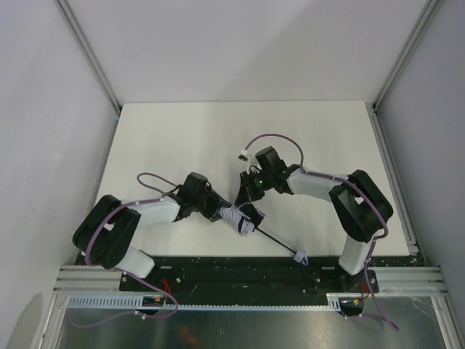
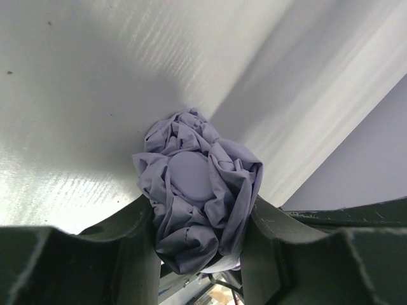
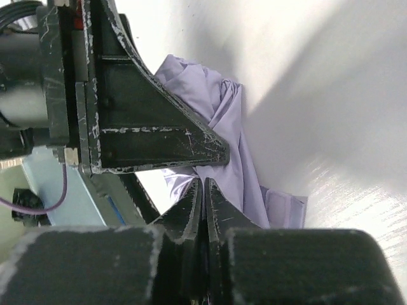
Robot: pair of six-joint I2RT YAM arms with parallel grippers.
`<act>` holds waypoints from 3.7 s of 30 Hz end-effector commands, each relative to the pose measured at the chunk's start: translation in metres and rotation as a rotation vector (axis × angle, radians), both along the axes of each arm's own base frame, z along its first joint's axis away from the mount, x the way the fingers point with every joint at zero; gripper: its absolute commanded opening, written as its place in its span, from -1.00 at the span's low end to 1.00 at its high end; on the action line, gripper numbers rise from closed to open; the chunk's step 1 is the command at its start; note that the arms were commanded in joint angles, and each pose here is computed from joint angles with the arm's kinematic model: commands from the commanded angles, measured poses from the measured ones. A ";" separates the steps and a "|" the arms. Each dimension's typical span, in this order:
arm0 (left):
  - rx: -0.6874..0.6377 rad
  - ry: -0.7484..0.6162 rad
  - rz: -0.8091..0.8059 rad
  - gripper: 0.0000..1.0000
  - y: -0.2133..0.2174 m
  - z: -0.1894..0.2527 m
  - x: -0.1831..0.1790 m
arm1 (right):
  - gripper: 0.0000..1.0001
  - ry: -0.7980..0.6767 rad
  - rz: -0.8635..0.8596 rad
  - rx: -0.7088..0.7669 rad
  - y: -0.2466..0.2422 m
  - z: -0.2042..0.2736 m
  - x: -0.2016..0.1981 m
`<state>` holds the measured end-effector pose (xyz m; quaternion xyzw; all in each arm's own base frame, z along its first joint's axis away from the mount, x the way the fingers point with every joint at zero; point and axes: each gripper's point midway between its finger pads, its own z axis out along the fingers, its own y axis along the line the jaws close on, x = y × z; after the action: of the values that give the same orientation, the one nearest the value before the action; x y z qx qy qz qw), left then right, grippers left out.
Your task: Put away the umbrella
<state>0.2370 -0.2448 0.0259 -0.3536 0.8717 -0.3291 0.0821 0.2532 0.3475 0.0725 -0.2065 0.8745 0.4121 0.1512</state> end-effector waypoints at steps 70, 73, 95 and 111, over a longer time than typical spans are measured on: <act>-0.294 -0.843 0.103 -1.00 0.057 0.284 0.041 | -0.31 -0.879 -0.306 0.015 0.012 0.261 0.000; -0.314 -0.863 0.091 -1.00 0.054 0.294 0.041 | -0.59 -0.794 -0.226 0.075 0.016 0.251 -0.005; -0.463 -1.116 -0.014 -1.00 0.043 0.353 0.024 | -0.46 -0.350 -0.055 0.579 0.007 0.256 -0.022; -0.567 -1.219 -0.032 -1.00 0.041 0.379 0.016 | 0.11 -0.100 -0.081 0.621 0.006 0.240 -0.004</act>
<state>0.2684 -0.2080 0.3531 -0.1442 0.6224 -0.6463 0.4173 0.2672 0.3427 0.3185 -0.1171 0.7086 0.6188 0.3182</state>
